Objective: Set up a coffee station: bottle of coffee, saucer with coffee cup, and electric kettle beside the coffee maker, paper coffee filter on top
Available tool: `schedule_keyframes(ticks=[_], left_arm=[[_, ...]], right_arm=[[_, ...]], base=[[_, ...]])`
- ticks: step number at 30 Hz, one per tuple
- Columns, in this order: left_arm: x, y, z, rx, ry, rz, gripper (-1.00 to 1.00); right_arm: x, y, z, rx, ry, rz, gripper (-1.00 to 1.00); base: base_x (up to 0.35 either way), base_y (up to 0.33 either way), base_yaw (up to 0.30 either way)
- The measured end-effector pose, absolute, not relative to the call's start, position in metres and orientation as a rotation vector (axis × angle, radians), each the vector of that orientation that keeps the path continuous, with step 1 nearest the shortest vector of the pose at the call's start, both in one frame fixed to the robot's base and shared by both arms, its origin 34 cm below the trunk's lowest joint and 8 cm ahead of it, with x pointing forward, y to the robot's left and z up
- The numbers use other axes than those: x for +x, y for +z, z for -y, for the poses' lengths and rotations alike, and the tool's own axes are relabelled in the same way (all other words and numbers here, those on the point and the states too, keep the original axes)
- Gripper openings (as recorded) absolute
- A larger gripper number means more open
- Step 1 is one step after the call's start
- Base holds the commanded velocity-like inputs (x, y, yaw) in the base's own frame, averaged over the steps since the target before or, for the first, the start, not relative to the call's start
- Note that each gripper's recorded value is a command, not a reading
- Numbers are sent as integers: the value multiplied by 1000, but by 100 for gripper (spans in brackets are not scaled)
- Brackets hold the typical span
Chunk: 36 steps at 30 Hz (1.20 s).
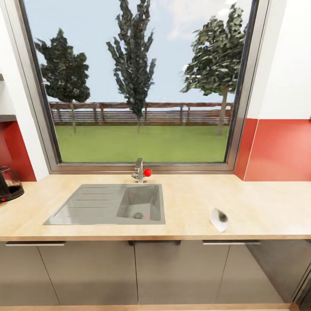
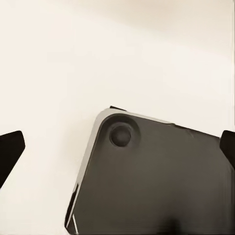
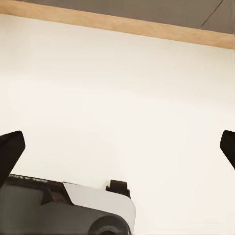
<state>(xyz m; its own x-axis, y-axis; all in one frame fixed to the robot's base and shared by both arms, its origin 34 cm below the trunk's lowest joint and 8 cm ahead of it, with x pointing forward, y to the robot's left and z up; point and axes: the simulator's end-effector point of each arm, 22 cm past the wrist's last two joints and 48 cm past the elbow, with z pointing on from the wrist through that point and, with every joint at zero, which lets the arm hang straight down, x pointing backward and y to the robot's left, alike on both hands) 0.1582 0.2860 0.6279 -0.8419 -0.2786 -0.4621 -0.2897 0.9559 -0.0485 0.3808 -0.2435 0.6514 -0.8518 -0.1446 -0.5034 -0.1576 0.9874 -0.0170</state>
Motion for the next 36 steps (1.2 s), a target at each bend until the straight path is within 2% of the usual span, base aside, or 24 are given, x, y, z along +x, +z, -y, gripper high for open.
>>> schedule_keyframes(ticks=[21,34,35,36], left_arm=[[154,627,-270,-428,-3,-2637,100],[172,631,-280,-444,68,-2594,100],[163,632,-303,-490,214,-2594,100],[165,632,-304,-484,217,-2592,100]], right_arm=[[395,657,242,-213,28,-2583,100],[395,657,245,-180,23,-2584,100],[392,656,231,-188,50,-2594,100],[391,655,229,-187,57,-2601,100]], base=[[3,0,0],[19,0,0],[0,0,0],[-186,0,0]])
